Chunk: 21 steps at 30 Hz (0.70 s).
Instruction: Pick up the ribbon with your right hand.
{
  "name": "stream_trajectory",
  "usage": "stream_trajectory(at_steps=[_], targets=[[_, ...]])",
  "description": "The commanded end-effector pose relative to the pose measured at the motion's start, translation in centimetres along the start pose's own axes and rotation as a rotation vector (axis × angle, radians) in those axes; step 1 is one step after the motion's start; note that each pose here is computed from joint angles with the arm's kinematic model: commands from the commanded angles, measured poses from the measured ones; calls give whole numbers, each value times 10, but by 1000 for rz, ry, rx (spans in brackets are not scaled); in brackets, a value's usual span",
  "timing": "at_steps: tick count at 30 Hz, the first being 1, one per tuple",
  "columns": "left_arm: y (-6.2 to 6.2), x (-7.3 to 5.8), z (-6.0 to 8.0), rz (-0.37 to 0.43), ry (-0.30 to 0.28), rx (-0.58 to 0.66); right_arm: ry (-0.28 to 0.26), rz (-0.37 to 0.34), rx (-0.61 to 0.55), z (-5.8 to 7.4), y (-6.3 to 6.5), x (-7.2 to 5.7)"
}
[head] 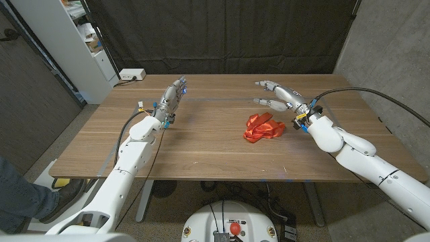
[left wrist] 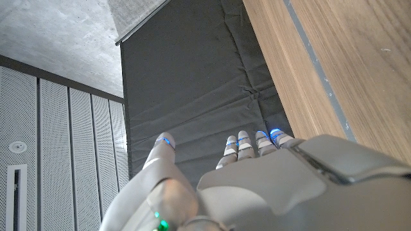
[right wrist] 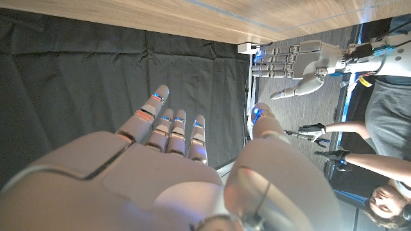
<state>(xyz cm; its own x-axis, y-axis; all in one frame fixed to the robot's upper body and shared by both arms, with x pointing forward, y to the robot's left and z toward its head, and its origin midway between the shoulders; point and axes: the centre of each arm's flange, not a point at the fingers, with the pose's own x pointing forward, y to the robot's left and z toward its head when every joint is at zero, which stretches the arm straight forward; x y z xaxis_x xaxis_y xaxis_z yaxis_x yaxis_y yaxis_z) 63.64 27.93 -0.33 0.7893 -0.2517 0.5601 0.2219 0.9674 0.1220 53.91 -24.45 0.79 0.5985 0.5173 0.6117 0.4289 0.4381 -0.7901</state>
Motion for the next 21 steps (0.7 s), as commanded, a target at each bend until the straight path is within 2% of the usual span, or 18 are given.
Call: stream_trajectory(at_steps=[1, 21], targets=[[0, 0, 2, -7, -7, -2, 0, 39, -82, 6, 3, -1], [-3, 3, 2, -13, -10, -7, 2, 95, -157, 9, 6, 1]])
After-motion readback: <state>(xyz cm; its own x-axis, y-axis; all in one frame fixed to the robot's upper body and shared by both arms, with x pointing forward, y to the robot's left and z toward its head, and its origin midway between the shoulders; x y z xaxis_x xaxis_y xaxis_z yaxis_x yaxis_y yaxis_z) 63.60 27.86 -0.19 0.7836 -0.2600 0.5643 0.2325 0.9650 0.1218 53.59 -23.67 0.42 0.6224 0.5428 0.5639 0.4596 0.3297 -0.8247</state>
